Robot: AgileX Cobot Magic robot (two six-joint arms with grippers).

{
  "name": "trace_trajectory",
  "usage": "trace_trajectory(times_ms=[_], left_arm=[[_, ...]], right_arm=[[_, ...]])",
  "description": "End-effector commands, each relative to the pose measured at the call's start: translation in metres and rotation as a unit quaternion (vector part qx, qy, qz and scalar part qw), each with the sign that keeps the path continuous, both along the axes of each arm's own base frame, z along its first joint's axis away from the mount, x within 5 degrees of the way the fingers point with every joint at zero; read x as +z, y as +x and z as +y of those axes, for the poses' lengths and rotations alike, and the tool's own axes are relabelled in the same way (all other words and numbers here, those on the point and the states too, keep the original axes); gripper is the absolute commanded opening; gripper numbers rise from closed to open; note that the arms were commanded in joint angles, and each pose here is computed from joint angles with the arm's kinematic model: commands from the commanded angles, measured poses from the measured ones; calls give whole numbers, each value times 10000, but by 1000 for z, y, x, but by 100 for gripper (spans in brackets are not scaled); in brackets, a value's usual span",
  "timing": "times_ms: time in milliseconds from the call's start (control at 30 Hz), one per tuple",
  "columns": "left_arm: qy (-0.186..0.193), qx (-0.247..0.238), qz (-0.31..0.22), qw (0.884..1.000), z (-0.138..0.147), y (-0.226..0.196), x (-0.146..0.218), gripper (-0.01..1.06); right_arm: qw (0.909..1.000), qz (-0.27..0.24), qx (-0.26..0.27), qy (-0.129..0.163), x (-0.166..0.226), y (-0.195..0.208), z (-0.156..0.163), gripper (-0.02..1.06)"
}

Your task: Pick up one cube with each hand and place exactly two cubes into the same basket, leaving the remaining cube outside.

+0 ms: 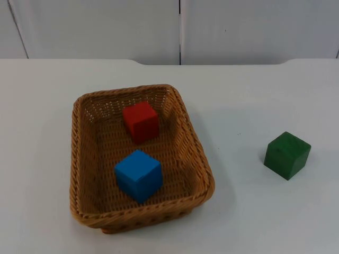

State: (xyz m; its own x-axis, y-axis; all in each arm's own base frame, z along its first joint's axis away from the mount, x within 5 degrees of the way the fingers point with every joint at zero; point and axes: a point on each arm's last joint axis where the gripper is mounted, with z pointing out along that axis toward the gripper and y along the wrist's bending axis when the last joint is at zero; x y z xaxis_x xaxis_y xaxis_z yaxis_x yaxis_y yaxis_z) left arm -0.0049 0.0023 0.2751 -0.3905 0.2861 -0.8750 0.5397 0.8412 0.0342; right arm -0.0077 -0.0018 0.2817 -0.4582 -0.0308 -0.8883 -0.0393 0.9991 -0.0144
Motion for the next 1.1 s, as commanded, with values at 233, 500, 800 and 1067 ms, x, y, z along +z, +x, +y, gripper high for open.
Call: trace_trajectory(times_ms=[233,500,800,1067], left_arm=[[-69,-15,-14,10000,-1,0,-1,105],[-69,-15,-14,10000,-1,0,-1,105],[-69,-6,-14,10000,-1,0,-1,105],[-60,371,-21,9993,-1,0,-1,105]], right_arm=[[10000,-16,-16,-32,-2,0,0,105],[10000,-16,-16,-32,-2,0,0,105],[10000,-16,-16,-32,-2,0,0,105],[10000,-16,-3,-32,-2,0,0,105]])
